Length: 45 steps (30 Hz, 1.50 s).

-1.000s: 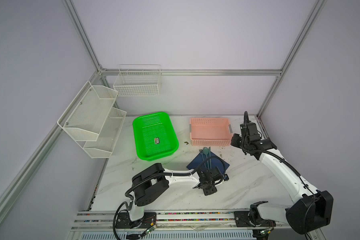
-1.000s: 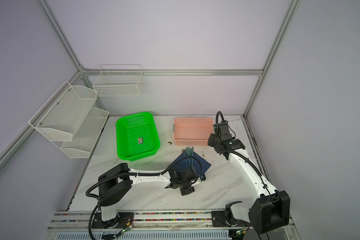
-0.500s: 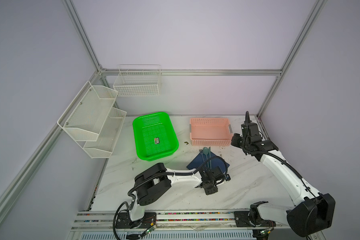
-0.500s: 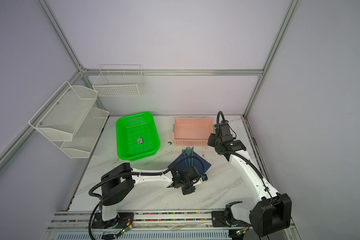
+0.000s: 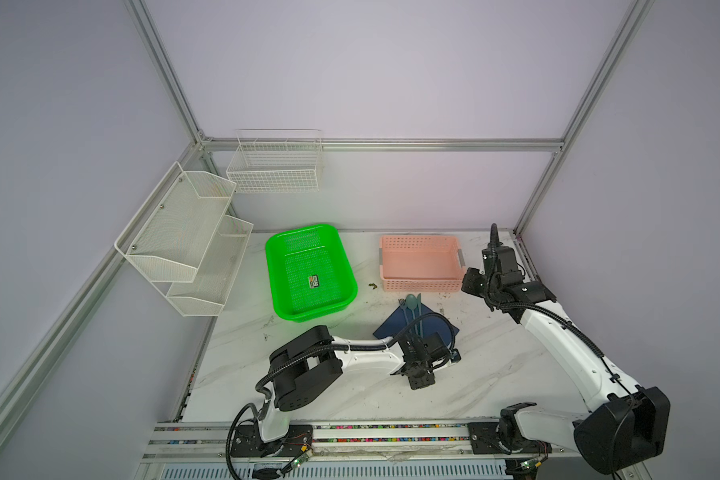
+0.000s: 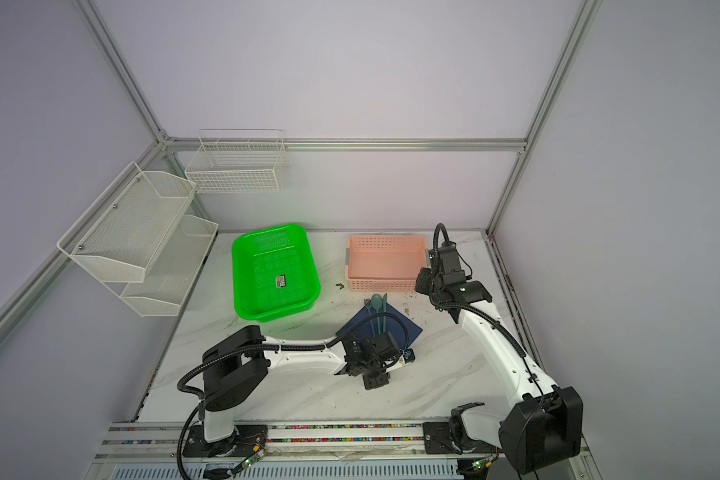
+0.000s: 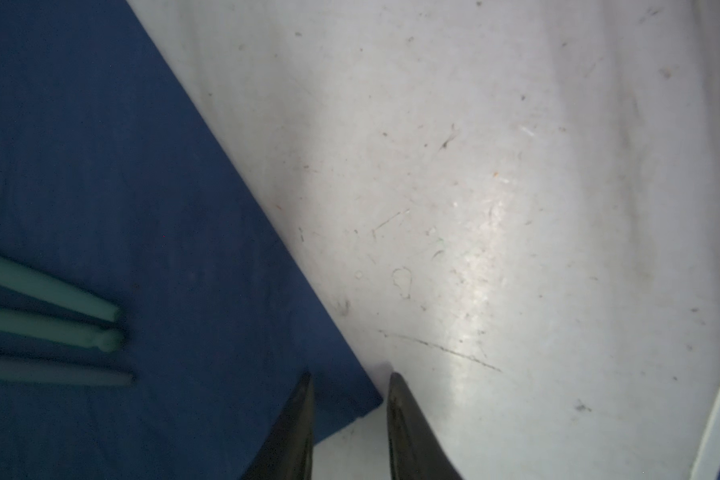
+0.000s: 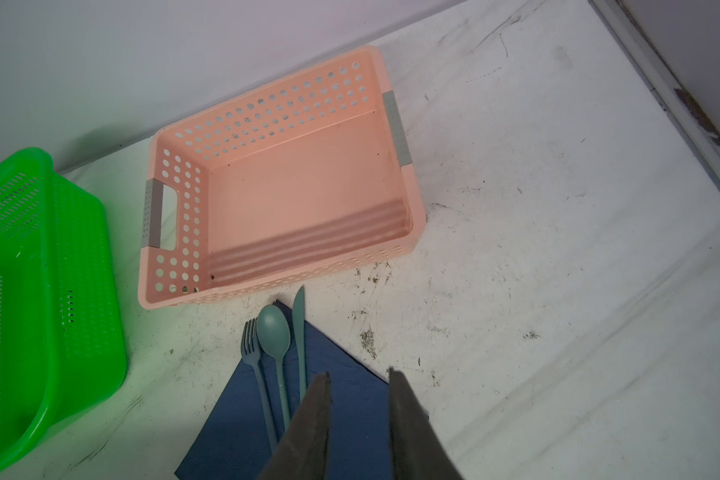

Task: Place the utensils on the paper napkin and roll it up
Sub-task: 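Close the left gripper on the napkin corner and lift it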

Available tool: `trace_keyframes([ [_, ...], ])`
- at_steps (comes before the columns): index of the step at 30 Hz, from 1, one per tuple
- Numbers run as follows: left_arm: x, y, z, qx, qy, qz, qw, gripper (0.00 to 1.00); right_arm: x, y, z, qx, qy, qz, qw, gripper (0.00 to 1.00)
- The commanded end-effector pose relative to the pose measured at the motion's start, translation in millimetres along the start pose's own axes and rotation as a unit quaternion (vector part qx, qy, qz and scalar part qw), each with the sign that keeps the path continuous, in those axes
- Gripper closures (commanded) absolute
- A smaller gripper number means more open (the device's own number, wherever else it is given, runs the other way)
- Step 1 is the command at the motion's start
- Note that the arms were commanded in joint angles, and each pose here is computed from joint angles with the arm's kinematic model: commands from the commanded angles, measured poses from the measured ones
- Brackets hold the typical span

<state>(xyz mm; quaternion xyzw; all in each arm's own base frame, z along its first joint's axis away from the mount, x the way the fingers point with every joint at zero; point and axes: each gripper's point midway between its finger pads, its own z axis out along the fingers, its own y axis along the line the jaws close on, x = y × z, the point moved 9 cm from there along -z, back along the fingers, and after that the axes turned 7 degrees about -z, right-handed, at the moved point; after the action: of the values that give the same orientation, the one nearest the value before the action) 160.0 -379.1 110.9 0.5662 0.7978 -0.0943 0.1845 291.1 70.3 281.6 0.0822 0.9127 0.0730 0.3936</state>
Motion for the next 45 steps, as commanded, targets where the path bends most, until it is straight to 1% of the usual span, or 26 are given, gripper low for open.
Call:
trace_keyframes([
  [1,-1.9,2.4,2.3,0.002,0.021,0.016,1.0,0.75,-1.7,-2.7,-7.4,-0.002,-0.015,0.009,1.0,0.73],
  [8,0.5,3.4,3.1,0.008,0.031,0.014,0.999,0.84,-2.2,-2.3,-8.0,-0.006,-0.016,0.01,1.0,0.73],
  [16,-7.0,9.6,-7.3,-0.001,0.013,0.01,1.0,0.94,-5.2,-2.7,-13.8,-0.008,-0.027,0.013,1.0,0.73],
  [27,-29.9,21.9,-45.7,-0.031,-0.042,0.013,0.999,0.95,-4.8,-2.3,-15.3,-0.012,-0.031,0.015,0.999,0.73],
  [38,-42.1,46.1,-64.2,-0.057,-0.072,0.003,0.996,0.96,-5.0,-1.7,-14.3,-0.017,-0.033,0.018,0.999,0.73],
  [45,-47.2,64.6,-68.9,-0.083,-0.079,0.001,0.993,0.96,-4.0,-0.7,-12.6,-0.024,-0.032,0.019,0.999,0.73],
])
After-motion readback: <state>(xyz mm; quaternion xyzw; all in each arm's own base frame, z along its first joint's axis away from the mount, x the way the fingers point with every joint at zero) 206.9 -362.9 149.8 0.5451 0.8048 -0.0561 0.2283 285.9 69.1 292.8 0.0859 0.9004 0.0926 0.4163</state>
